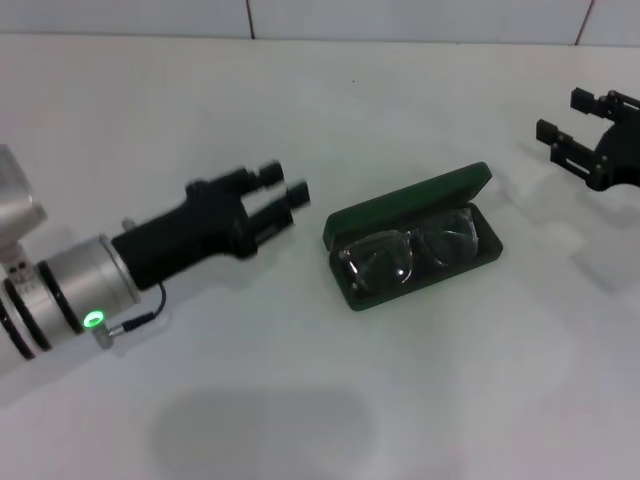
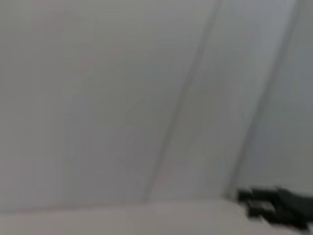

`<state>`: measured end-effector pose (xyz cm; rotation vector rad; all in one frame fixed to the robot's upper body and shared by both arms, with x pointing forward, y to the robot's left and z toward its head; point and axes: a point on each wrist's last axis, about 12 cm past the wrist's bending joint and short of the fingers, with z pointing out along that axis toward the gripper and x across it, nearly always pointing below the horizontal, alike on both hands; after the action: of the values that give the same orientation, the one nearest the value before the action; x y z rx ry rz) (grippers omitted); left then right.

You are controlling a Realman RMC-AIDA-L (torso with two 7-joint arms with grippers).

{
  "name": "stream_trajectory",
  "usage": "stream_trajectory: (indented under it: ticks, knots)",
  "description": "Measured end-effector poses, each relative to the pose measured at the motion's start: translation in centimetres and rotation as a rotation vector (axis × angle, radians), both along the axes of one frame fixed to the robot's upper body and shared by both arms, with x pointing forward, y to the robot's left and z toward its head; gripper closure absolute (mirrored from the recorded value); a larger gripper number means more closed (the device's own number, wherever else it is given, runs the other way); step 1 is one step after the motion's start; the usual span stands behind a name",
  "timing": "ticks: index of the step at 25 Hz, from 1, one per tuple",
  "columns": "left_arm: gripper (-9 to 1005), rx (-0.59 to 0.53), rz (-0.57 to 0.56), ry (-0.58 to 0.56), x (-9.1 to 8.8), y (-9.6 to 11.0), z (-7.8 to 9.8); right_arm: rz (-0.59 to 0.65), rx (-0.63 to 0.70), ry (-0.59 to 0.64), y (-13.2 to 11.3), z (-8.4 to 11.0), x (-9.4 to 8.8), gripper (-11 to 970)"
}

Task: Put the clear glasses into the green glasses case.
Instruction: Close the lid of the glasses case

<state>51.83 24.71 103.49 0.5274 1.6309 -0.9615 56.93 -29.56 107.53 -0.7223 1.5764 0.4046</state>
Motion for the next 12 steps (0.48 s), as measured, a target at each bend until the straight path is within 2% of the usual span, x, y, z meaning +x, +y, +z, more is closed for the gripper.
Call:
stream_trajectory:
  ticks: [3,6,12]
  knots:
    - [494,0.029,-0.071,-0.002,-0.9,-0.1,-0.3,0.011,0.022,-0.014,-0.4,0.2,-0.5,411]
    - [494,0.053,-0.092,-0.026,-1.1,-1.2,-0.7,0.002,0.026,-0.013,-0.7,0.1,-0.6,411]
    - [494,0.086,-0.125,-0.045,0.5,-3.6,-0.2,0.015,0.025,-0.002,-0.5,-0.2,-0.9,412]
